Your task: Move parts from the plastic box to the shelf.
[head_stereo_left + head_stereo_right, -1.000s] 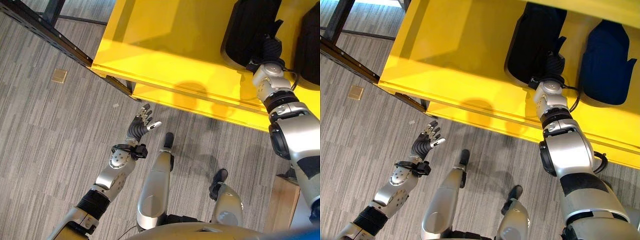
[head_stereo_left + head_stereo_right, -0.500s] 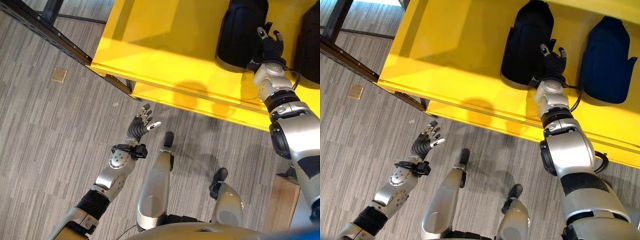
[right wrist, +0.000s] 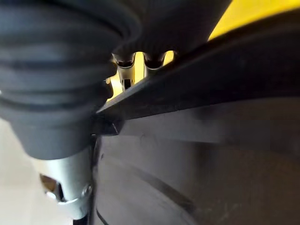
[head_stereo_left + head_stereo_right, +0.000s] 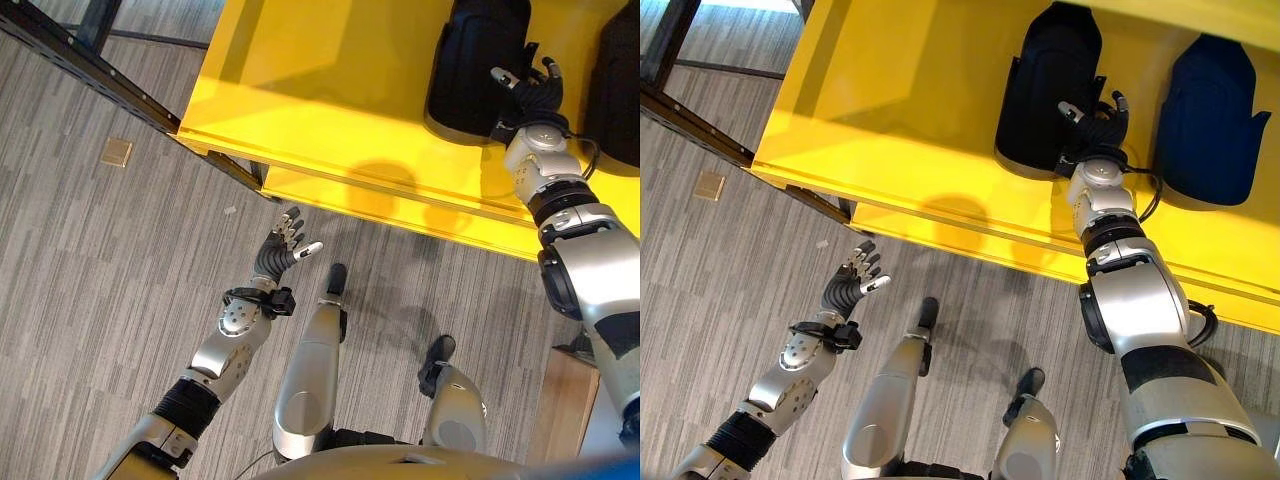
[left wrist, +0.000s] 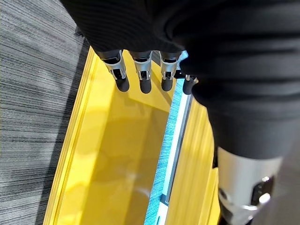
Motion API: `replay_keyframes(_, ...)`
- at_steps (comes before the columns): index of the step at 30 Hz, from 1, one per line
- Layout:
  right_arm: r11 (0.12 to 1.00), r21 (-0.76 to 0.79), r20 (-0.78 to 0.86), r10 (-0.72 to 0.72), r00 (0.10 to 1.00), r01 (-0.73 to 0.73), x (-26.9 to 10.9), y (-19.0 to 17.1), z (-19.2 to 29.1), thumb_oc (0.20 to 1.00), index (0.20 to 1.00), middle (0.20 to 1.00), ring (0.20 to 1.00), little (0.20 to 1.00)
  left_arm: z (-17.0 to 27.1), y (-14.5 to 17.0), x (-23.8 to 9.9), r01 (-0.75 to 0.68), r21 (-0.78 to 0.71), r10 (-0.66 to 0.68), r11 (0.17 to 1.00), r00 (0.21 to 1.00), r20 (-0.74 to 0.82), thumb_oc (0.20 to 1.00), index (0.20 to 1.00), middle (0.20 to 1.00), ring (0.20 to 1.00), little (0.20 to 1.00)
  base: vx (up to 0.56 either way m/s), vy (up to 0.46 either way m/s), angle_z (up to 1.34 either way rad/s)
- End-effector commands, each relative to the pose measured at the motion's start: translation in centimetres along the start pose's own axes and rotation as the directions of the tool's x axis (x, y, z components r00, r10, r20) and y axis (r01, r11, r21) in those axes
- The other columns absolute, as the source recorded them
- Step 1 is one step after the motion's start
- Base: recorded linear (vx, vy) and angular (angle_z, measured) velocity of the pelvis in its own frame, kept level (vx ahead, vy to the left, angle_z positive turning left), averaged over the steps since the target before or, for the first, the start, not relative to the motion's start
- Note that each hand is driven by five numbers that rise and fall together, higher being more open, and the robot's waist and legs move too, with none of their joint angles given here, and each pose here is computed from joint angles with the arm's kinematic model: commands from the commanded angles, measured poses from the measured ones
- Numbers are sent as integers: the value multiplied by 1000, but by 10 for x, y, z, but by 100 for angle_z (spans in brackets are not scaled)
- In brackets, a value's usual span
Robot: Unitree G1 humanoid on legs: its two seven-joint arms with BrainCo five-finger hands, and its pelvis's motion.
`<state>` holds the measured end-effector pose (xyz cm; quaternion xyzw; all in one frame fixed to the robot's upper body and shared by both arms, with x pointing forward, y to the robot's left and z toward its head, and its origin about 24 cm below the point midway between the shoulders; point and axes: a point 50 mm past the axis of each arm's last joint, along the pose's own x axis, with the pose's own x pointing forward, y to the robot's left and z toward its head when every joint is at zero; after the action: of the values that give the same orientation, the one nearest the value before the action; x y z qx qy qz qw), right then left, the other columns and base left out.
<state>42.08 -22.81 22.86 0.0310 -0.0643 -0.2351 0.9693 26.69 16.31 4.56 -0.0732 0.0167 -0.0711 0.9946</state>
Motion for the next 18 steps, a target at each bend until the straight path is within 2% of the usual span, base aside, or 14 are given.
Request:
replay_keyframes(1, 997, -76, 26, -23, 999, 25, 1, -11, -5, 1000, 1000, 1000, 1000, 1000, 21, 1, 4, -4, -19, 6, 1000, 994, 112, 1000, 1000, 1000, 1000, 1000, 0, 0, 0)
replay_keyframes(18, 987, -159, 384, 79, 920, -18, -13, 10, 74, 1000, 1000, 1000, 1000, 1000, 25, 7, 3, -31, -11, 32, 999, 991, 129, 1000, 1000, 1000, 1000, 1000, 0, 0, 0)
